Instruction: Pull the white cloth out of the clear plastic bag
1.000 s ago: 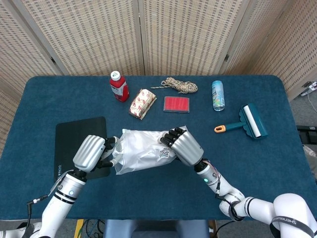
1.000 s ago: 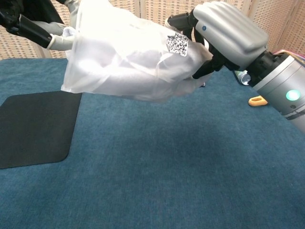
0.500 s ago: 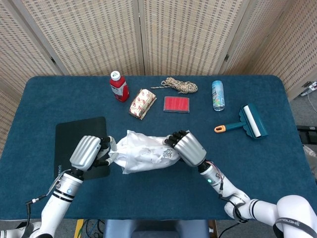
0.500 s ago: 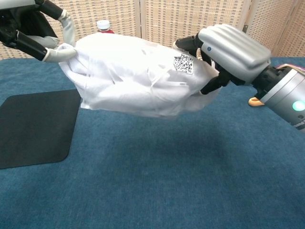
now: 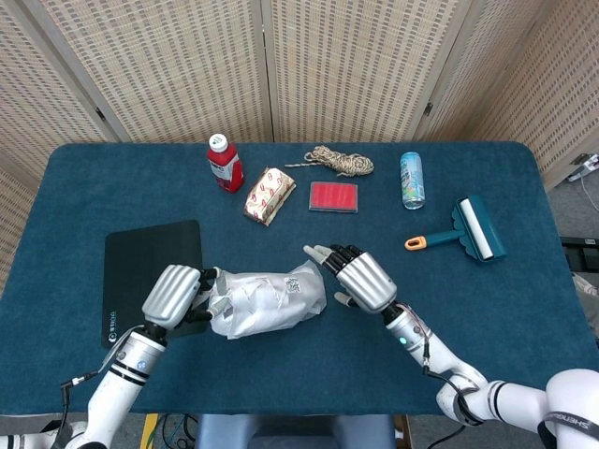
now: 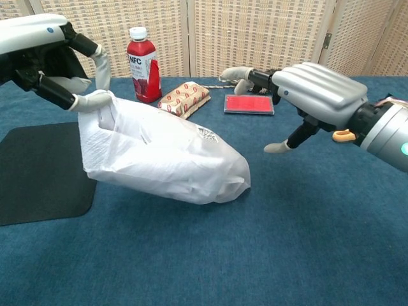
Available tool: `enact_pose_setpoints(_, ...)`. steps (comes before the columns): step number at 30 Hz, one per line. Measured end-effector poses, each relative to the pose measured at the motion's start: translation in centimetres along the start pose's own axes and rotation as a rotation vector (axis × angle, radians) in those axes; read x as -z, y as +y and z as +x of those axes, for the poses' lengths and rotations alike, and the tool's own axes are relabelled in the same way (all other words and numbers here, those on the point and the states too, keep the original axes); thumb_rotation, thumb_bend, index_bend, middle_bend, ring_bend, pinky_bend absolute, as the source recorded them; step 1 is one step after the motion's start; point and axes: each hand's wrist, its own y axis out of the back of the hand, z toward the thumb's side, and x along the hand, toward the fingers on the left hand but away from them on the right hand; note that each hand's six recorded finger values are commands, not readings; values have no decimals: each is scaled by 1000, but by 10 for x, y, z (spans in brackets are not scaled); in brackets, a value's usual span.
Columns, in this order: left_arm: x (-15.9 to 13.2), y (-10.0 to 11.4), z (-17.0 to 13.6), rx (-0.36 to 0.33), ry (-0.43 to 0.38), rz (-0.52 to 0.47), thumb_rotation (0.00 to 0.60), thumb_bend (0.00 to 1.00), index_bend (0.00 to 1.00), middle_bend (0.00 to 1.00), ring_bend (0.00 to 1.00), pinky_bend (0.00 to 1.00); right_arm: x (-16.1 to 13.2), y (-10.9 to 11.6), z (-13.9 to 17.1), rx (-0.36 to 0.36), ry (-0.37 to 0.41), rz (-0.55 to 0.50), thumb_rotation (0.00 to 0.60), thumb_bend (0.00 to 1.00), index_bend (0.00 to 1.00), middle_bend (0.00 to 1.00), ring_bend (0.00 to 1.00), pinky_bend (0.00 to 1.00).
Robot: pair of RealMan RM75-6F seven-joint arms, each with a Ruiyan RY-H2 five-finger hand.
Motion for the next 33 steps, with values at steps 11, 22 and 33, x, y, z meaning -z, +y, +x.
enact_pose_setpoints(11, 5, -11, -3, 23, 13, 10, 600, 441, 742, 1000, 1000, 1000, 13, -5, 0, -87, -82, 61, 600, 0, 346, 904, 890, 929)
enact_pose_setpoints(22, 8, -13, -4, 27, 17, 6, 600, 441, 741, 1000, 1000, 1000, 7, -36, -20, -288, -139, 66, 600, 53, 392, 1000, 1000, 1000)
enact_pose_setpoints(33, 10, -16, -6, 32, 22, 0, 600, 441, 741, 1000, 1000, 1000, -11, -52, -48, -320, -129, 42, 600, 211, 429, 1000, 1000, 1000)
